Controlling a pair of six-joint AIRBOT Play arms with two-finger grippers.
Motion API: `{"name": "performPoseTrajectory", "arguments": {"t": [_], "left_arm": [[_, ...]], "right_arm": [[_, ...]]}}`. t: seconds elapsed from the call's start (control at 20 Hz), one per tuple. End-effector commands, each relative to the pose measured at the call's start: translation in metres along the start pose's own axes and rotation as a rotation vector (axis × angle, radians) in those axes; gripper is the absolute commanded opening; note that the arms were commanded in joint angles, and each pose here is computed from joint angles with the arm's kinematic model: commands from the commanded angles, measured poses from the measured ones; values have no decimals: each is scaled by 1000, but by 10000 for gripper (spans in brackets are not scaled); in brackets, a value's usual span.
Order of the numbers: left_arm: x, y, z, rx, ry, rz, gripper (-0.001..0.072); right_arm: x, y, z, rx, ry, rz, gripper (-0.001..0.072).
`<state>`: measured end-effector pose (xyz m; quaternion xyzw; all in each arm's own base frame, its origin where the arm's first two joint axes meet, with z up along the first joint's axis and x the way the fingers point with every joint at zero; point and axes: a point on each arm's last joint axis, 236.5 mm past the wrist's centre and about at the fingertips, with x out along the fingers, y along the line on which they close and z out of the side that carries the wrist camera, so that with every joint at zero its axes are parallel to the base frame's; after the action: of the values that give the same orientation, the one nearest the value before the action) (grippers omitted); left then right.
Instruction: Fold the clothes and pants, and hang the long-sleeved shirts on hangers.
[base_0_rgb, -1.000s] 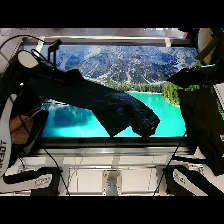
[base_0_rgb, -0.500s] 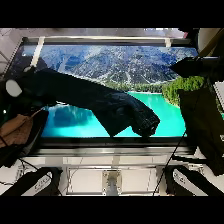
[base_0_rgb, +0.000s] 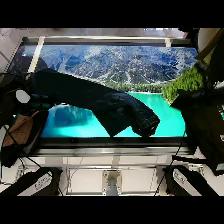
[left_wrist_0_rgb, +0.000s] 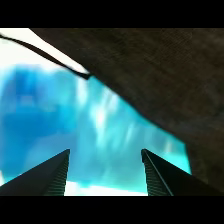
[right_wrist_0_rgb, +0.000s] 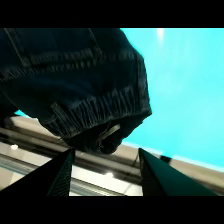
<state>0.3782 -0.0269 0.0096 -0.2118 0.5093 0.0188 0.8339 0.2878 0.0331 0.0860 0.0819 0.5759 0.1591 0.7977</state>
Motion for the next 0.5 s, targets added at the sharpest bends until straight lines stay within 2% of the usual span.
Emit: {"name": "performPoseTrajectory", "arguments": {"t": [0.0,0.15,0.35,0.45], "left_arm": [[15,-8,1,-61,10,-44,487],[15,-8,0,-62,12,-45,487],[15,-8,0,-63,12,-46,487],[15,-8,-1,-63,15,-45,487]], "right_arm": [[57,-3,-41,131,27,70,447],[71,-7,-53,164,63,72,446],[76,-20,-27,232,-40,37,449],[92,-21,-41,289,19,56,461]]}}
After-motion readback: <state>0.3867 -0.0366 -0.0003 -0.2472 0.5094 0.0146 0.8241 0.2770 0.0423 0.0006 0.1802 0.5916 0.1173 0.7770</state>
